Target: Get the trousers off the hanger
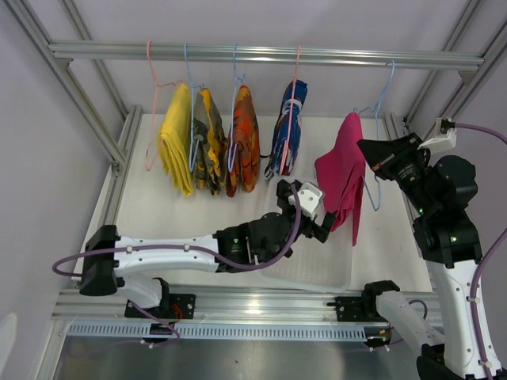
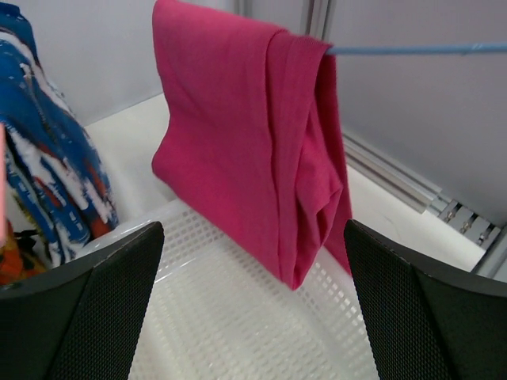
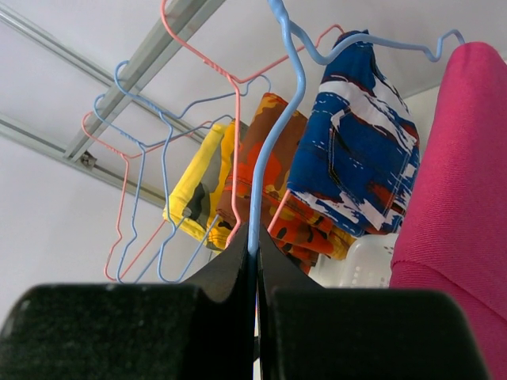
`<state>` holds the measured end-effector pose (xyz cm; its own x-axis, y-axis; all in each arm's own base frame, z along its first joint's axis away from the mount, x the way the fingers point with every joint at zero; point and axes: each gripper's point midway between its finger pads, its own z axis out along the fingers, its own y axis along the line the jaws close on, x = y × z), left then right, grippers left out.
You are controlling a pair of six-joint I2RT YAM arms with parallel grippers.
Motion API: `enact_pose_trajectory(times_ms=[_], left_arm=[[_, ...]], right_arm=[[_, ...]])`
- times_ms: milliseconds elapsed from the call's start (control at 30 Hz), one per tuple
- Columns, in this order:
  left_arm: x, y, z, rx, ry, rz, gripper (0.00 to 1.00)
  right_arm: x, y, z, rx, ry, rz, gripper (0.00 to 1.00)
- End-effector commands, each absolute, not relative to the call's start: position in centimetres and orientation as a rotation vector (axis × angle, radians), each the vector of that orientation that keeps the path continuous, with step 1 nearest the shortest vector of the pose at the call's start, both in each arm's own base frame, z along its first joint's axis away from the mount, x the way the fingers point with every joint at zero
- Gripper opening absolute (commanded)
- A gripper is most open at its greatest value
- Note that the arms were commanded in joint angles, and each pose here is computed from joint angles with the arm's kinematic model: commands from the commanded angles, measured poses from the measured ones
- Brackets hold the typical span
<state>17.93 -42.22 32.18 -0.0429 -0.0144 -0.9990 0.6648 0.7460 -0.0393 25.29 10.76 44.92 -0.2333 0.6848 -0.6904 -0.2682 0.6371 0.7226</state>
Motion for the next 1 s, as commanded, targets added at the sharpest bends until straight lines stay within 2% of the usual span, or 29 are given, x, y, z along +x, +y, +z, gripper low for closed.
enact_pose_trajectory(times_ms=[0, 667, 967], left_arm=[[18.0, -44.1, 36.3, 0.464, 1.429, -0.679, 0.99], [18.8, -50.4, 34.6, 0.490, 1.407, -0.694, 0.99], [22.1, -50.5, 31.1, 0.509, 1.479, -0.639, 0.97]], right_arm=[[23.6, 10.7, 50.0, 0.283, 1.392, 0.961, 0.00], [21.9, 11.2, 49.1, 0.256, 1.439, 0.990, 0.00], [20.1, 11.1, 49.9, 0.218, 1.442, 0.976, 0.00]])
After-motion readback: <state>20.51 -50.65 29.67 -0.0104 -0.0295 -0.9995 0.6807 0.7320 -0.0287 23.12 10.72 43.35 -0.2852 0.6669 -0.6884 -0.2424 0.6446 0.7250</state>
